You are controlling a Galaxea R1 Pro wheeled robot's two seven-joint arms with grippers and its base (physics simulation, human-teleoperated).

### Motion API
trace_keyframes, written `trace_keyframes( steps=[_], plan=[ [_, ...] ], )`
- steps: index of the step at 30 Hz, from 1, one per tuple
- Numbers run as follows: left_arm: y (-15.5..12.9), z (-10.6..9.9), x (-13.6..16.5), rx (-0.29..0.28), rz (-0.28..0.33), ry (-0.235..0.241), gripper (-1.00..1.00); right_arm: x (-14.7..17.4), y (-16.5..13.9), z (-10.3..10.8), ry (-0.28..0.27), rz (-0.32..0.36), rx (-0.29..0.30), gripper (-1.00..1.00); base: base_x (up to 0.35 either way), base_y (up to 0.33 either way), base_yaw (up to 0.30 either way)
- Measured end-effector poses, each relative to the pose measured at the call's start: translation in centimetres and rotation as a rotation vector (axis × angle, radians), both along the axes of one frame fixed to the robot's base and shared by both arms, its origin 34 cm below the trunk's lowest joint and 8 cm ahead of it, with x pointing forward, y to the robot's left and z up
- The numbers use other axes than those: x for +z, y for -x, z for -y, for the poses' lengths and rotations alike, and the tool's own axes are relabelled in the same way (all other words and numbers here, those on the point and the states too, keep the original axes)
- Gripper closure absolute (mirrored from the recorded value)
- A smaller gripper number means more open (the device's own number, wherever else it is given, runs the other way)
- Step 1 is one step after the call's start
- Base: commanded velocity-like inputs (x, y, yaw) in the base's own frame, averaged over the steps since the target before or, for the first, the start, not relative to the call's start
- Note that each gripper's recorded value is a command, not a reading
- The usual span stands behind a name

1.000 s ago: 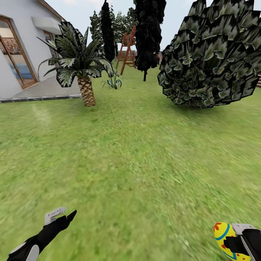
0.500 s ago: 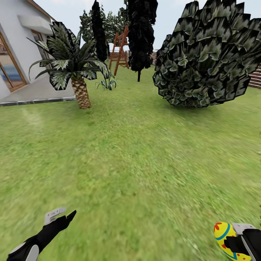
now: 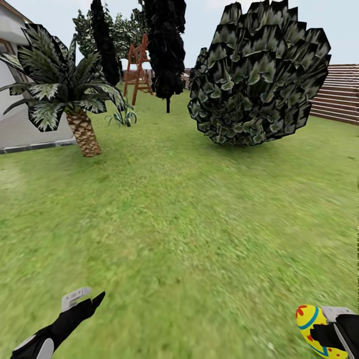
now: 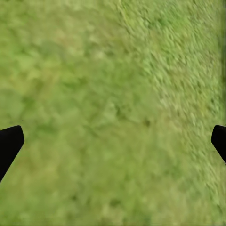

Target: Take the three Easter eggs out of the wicker basket on the lawn in the garden, then place them on the lawn next to a single tree (choose any tree) so that all three eggs are next to the same tree and none are left in the basket.

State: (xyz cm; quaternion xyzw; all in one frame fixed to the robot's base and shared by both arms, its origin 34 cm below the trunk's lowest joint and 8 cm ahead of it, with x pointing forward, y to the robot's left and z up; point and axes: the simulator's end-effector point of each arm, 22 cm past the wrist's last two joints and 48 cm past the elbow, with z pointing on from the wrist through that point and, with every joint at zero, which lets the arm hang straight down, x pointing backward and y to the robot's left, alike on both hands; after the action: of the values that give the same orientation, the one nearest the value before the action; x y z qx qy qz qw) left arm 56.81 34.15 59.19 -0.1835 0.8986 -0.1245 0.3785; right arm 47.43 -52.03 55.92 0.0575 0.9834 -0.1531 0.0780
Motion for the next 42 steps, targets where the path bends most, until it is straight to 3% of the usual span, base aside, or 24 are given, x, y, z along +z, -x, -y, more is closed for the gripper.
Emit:
trace_keyframes(
  steps=[10, 12, 21, 30, 37, 42],
  plan=[
    [0.3, 0.0, -0.4, 0.003, -0.010, 0.004, -1.00, 0.0, 0.0, 0.2, -0.001, 0.005, -0.011, 1.00, 0.291, 0.148, -0.166],
    [0.6, 0.0, -0.8, 0.006, -0.021, 0.006, -1.00, 0.3, 0.1, 0.9, -0.006, 0.021, -0.039, 1.00, 0.228, 0.028, -0.001],
    [0.8, 0.0, -1.1, 0.007, -0.028, 0.007, -1.00, -0.1, 0.4, 0.2, -0.038, 0.019, -0.051, 1.00, 0.278, 0.002, -0.131],
    [0.9, 0.0, -1.3, 0.005, -0.033, 0.010, -1.00, -0.2, 0.5, 0.4, -0.036, 0.014, -0.054, 1.00, 0.023, 0.000, -0.231],
    [1.5, -0.8, -2.0, 0.001, -0.057, -0.005, -1.00, -0.3, 1.1, 1.2, -0.027, -0.005, -0.053, 1.00, 0.000, 0.000, -0.015],
    [2.4, 0.2, -3.2, 0.005, -0.083, 0.018, -1.00, -1.3, 2.1, 0.6, -0.036, -0.031, -0.060, 1.00, 0.000, 0.000, 0.000]
  ],
)
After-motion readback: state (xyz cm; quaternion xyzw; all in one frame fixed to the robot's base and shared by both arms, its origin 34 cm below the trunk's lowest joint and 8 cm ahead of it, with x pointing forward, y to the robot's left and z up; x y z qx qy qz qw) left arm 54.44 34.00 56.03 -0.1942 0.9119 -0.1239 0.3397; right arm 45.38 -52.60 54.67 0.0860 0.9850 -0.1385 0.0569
